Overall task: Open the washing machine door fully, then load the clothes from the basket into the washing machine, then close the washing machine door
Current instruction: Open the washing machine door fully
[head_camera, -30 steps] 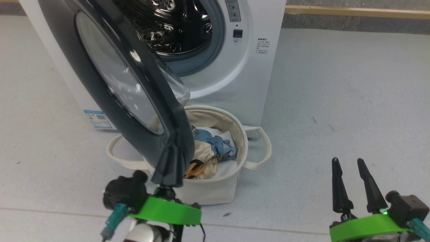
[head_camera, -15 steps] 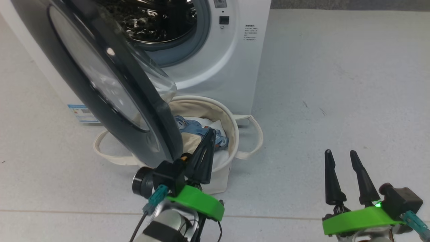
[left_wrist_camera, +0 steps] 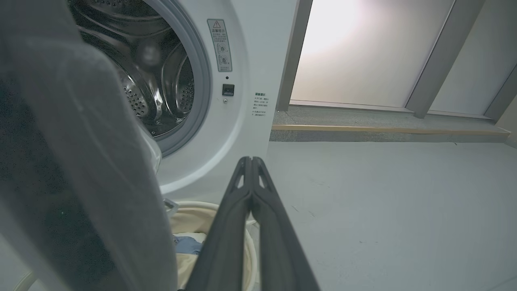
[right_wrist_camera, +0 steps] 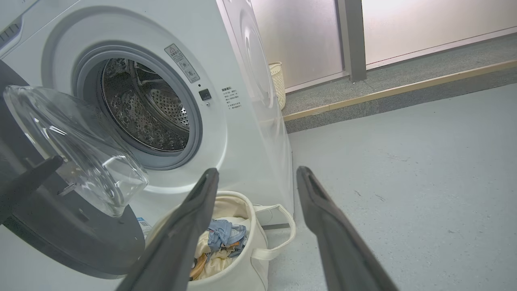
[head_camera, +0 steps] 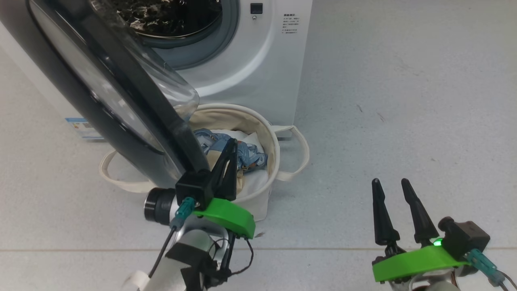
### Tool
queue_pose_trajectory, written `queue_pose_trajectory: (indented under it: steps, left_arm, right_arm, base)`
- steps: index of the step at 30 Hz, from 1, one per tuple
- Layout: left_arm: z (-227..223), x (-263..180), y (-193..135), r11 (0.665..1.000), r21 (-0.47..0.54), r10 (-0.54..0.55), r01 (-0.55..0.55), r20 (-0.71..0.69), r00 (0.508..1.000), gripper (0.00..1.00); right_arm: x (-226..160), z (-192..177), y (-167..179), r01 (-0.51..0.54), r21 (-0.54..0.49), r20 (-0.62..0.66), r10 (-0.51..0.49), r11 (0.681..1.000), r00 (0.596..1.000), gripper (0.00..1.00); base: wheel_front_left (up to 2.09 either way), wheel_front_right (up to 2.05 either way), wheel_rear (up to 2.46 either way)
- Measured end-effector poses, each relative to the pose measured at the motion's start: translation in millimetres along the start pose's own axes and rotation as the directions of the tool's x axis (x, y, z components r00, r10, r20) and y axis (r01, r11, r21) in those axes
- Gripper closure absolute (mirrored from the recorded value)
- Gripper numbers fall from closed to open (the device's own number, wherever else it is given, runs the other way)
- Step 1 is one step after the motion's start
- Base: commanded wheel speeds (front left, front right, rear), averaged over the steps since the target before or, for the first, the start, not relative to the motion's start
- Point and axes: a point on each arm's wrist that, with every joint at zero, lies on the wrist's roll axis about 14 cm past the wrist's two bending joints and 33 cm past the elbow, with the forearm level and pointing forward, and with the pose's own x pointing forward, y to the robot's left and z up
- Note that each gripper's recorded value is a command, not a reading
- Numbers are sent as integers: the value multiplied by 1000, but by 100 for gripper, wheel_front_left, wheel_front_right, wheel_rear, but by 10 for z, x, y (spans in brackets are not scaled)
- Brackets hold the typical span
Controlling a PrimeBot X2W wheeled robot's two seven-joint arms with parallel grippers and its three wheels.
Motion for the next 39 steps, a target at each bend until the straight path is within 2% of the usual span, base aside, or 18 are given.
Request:
queue_pose_trajectory:
  steps: [8, 22, 31, 39]
  left_arm:
    - [-53, -32, 270, 996, 12, 85, -85, -17, 996, 100]
    - [25, -314, 651, 979, 10, 205, -205, -1, 979, 100]
    - [108, -662, 1080, 936, 29, 350, -350, 13, 937, 100]
    - [182, -1003, 1442, 880, 34, 473, -474, 24, 881, 100]
  right_arm:
    - [73, -46, 74, -27, 14, -9, 27, 1000, 1000, 0]
    - [292, -206, 450, -157, 44, -45, 159, 987, 986, 0]
    - [440, -363, 845, -278, 72, -77, 283, 958, 956, 0]
    - [533, -496, 1222, -378, 106, -99, 388, 920, 917, 0]
  base:
    - [0, 0, 0]
    - [0, 0, 0]
    - [0, 0, 0]
    - [0, 0, 0]
